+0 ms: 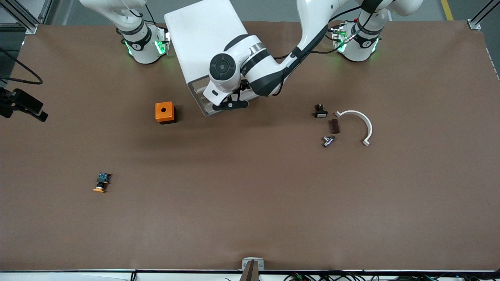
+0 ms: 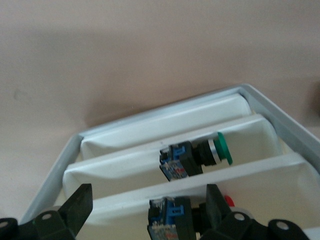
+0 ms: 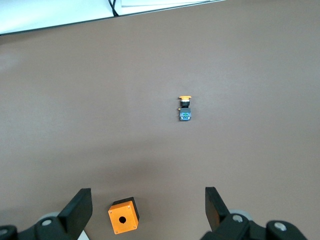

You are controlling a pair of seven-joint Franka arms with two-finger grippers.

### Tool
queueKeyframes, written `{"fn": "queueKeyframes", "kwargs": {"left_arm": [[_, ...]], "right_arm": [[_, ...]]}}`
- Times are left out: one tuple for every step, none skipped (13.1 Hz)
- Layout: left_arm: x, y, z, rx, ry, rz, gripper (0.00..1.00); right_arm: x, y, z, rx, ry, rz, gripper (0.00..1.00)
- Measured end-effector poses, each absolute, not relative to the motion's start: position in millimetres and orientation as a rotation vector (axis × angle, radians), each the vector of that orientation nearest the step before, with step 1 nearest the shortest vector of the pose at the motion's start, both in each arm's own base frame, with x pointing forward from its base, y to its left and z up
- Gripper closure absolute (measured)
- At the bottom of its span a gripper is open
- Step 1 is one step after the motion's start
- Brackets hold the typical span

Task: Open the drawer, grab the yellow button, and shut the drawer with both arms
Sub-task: 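Push the drawer closed with the left gripper while the right arm withdraws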

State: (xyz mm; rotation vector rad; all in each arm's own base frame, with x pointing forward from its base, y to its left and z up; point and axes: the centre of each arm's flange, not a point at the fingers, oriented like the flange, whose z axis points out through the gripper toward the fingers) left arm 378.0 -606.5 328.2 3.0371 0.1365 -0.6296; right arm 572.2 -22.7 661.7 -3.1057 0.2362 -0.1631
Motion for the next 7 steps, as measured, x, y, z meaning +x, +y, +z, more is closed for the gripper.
{"fn": "queueKeyframes", "kwargs": {"left_arm": [[376,-607,327,3.031,0.139,-0.644,0.00],[374,-608,327,3.028,0.137,-0.654,0.00],[373,-609,326,3.028,0.137,-0.657,0.00],[373,-608,326,3.028,0.138,-0.658,0.00],[374,-608,326,3.027,0.140,-0.658,0.00],[377,-606,327,3.025,0.150,-0.656,0.00],[388,-600,329,3.019,0.180,-0.649,0.00]], "right_arm": [[572,-24,661,-3.102,0.275,-0.161,0.00],[572,-24,659,-3.097,0.318,-0.153,0.00],[572,-24,656,-3.095,0.339,-0.144,0.00],[572,-24,653,-3.094,0.350,-0.134,0.00],[572,-24,651,-3.093,0.359,-0.126,0.00],[572,-24,650,-3.093,0.365,-0.124,0.00],[572,-25,650,-3.092,0.369,-0.124,0.00]]}}
